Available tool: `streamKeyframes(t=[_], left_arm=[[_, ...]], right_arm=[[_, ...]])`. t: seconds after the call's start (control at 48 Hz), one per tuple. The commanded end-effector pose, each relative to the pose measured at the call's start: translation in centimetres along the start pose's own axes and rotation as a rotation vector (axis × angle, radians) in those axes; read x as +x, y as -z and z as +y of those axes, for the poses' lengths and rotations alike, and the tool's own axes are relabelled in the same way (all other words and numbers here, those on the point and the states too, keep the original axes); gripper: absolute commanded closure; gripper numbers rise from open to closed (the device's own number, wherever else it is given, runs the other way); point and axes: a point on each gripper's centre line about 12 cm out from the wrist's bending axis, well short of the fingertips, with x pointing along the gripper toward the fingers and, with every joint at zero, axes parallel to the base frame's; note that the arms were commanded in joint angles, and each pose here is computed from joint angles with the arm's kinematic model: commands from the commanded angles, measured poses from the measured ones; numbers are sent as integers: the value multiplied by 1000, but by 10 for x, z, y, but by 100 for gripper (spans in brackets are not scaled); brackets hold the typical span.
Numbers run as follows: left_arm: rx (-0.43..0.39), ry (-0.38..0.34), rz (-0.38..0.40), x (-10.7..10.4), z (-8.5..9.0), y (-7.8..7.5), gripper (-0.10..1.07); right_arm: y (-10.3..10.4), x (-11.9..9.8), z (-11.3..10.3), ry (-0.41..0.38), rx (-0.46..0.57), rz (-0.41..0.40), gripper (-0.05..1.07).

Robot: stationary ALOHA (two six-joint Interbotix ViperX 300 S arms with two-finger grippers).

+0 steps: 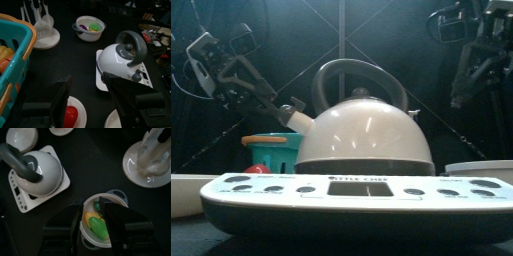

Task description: Pick up corn

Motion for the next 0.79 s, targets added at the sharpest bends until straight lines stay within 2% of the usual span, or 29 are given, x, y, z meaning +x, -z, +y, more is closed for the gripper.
streamKeyframes(t=[0.0,0.229,0.479,0.604,0.771], left_arm=[[0,2,-26,2,-1,-8,9],[0,2,-27,2,-1,-9,9],[0,1,-24,2,-1,-7,9],[-3,1,-20,2,-1,-7,9],[-5,1,-20,2,-1,-7,9]], right_arm=[[2,0,1,-2,3,12,30],[5,2,3,-2,-25,54,30],[1,6,6,11,-90,184,30],[7,13,4,3,-121,255,30],[20,23,3,-19,-172,310,30]])
